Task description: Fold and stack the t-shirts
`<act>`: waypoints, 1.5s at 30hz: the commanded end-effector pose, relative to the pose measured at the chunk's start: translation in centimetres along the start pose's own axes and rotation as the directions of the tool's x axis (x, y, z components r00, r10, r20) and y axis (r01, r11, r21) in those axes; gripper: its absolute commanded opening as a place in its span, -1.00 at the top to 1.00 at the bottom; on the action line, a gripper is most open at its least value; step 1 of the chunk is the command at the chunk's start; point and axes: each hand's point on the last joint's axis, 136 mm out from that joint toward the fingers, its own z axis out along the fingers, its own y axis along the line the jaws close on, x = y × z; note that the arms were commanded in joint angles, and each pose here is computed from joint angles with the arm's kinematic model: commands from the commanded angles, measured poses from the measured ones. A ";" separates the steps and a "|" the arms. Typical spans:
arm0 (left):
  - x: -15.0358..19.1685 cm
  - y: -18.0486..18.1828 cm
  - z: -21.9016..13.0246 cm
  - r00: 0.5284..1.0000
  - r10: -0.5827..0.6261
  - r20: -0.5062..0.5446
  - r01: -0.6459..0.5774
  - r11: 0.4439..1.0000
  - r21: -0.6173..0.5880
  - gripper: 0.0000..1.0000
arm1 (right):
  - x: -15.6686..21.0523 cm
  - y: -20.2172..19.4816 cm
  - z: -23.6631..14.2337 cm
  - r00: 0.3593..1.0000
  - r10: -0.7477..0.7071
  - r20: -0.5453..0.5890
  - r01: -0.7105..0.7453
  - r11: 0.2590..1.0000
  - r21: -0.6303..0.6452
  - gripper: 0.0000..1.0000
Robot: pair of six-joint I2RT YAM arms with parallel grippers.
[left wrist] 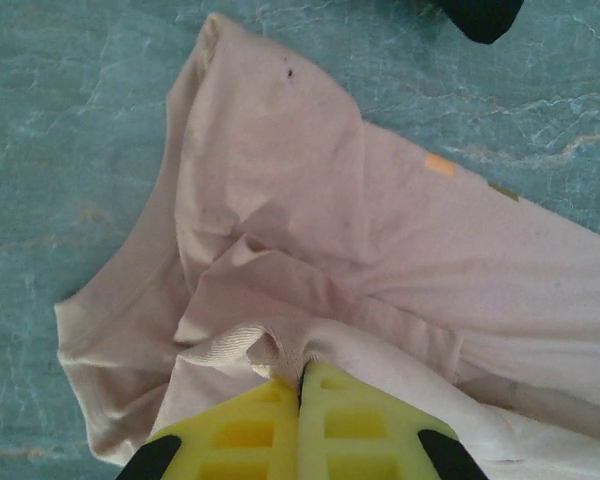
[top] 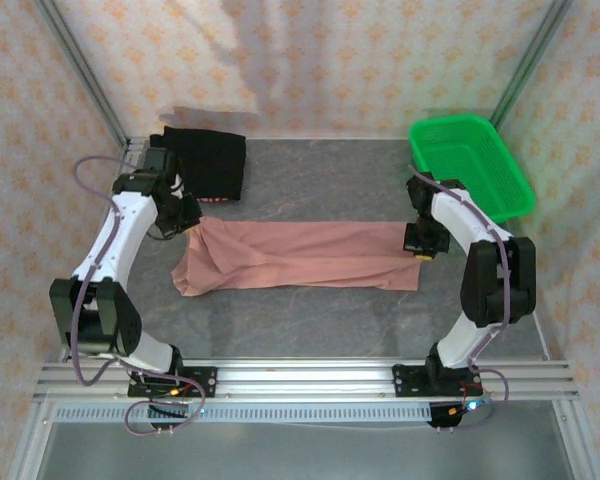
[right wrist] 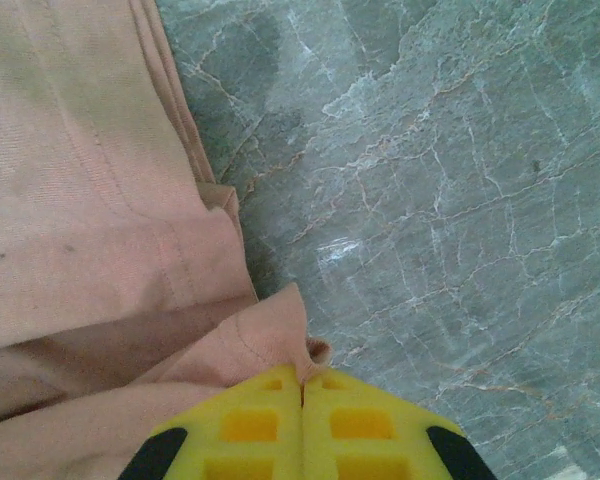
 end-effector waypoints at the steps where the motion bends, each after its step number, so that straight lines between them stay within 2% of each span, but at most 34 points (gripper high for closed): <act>1: -1.9 -1.2 -0.2 0.997 0.069 0.023 -0.069 0.997 0.029 1.00 | -1.1 -0.7 -0.1 0.999 -0.016 0.027 0.015 0.999 0.041 1.00; 10: -3.0 -2.7 3.0 0.987 0.151 -0.054 -0.150 0.988 0.024 1.00 | -1.5 -0.6 0.9 0.999 -0.031 0.006 0.031 0.998 0.062 1.00; 15: -3.7 -4.0 4.7 0.982 0.177 -0.064 -0.174 0.984 0.039 1.00 | -1.6 -0.5 1.5 1.000 -0.029 -0.004 0.030 0.997 0.067 1.00; 25: -6.3 -6.0 6.1 0.993 0.110 -0.037 -0.106 0.991 0.084 1.00 | -4.2 1.0 2.0 1.000 0.004 0.009 -0.005 0.999 0.042 0.96; 33: -7.1 -3.3 6.3 0.999 0.038 -0.006 -0.037 0.999 0.031 1.00 | -6.2 2.1 2.4 1.000 0.023 0.008 -0.023 0.999 0.025 0.93; 35: -7.3 -2.6 6.5 1.000 0.019 -0.008 -0.019 1.000 0.023 1.00 | -6.4 2.2 2.7 1.000 0.021 0.003 -0.021 0.999 0.028 0.79; 36: -7.4 -2.4 6.7 1.000 0.013 -0.010 -0.013 1.000 0.021 0.91 | -6.5 2.3 2.8 1.000 0.023 0.002 -0.023 0.999 0.029 0.65; 38: -7.6 -2.8 6.7 1.000 0.003 -0.014 -0.003 0.999 0.045 0.36 | -6.7 2.4 2.7 0.999 0.032 0.009 -0.033 0.999 0.022 0.43; 39: -7.6 -3.1 6.3 1.000 -0.003 -0.007 0.003 0.998 0.061 0.20 | -6.8 2.5 2.4 0.999 0.047 0.019 -0.047 0.999 0.009 0.23; 41: -7.5 -3.7 4.5 0.999 -0.022 0.024 0.019 0.995 0.102 -0.05 | -6.5 2.3 1.3 0.996 0.074 0.048 -0.073 0.997 -0.013 -0.03; 42: -7.3 -3.8 3.0 0.998 -0.036 0.048 0.030 0.992 0.123 -0.18 | -6.0 2.2 0.4 0.994 0.086 0.066 -0.084 0.996 -0.032 -0.09; 44: -5.9 -3.2 0.6 0.994 -0.080 0.069 0.069 0.987 0.144 -0.59 | -4.6 2.2 -1.2 0.990 0.111 0.084 -0.103 0.991 -0.090 -0.22; 45: -4.7 -2.8 -0.5 0.992 -0.105 0.069 0.094 0.984 0.154 -0.67 | -3.5 2.3 -2.0 0.988 0.127 0.084 -0.115 0.984 -0.133 -0.28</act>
